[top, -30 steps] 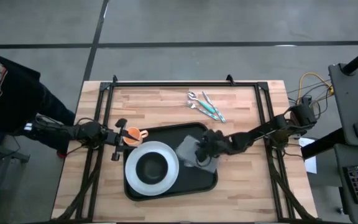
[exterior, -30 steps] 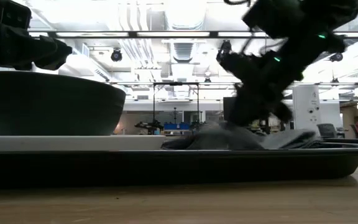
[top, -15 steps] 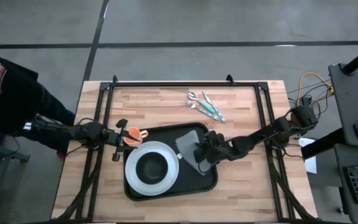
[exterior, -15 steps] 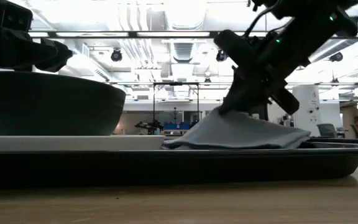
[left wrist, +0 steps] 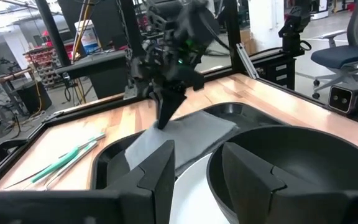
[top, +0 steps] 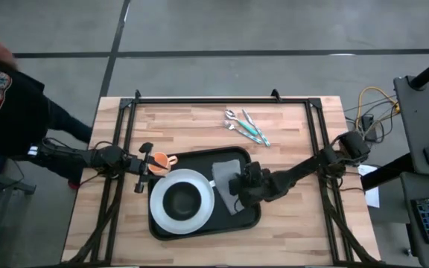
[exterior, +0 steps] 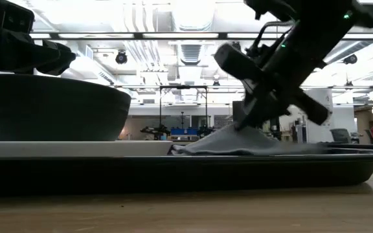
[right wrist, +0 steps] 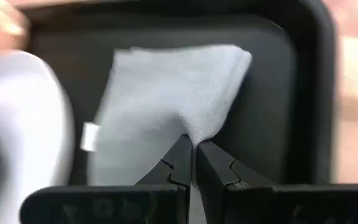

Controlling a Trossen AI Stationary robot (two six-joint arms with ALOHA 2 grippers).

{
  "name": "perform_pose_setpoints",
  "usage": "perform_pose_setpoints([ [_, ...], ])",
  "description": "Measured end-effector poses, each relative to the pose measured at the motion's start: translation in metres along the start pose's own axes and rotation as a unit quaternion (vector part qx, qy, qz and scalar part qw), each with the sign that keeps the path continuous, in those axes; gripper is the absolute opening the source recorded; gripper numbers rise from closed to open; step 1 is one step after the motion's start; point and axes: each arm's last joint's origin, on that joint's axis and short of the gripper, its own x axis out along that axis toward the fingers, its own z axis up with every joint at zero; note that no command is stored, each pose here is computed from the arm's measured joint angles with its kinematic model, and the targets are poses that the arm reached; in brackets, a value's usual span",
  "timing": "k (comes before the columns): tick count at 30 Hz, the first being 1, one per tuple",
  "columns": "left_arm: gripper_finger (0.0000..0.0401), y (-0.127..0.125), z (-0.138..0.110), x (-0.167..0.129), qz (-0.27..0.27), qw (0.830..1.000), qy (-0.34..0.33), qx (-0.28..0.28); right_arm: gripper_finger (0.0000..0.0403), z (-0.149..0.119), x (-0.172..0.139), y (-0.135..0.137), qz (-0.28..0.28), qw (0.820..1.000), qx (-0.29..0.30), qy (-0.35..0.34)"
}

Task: Set up tray
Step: Put the gray napkin on the black tray to the right of the white plate

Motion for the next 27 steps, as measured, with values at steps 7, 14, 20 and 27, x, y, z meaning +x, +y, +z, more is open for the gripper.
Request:
perform_pose_setpoints([
  [7, 0.0116, 0.0, -0.001, 0.001, -0.002, 1.0, 0.006, 0.0, 0.0009, -0.023, -0.006, 0.016, -0.094, 0.995, 0.024, 0.015],
  [14, 0.0116, 0.0, -0.002, 0.001, -0.002, 1.0, 0.01, 0.0, 0.0009, -0.027, -0.01, 0.041, -0.137, 0.99, 0.003, 0.016],
  [20, 0.0116, 0.0, -0.002, 0.001, -0.003, 1.0, 0.01, 0.0, 0.0008, -0.024, -0.005, 0.041, -0.148, 0.989, -0.025, 0.02],
  [27, 0.0116, 0.0, -0.002, 0.002, -0.003, 1.0, 0.013, -0.001, 0.0008, -0.026, -0.001, 0.022, -0.193, 0.978, -0.06, 0.047],
])
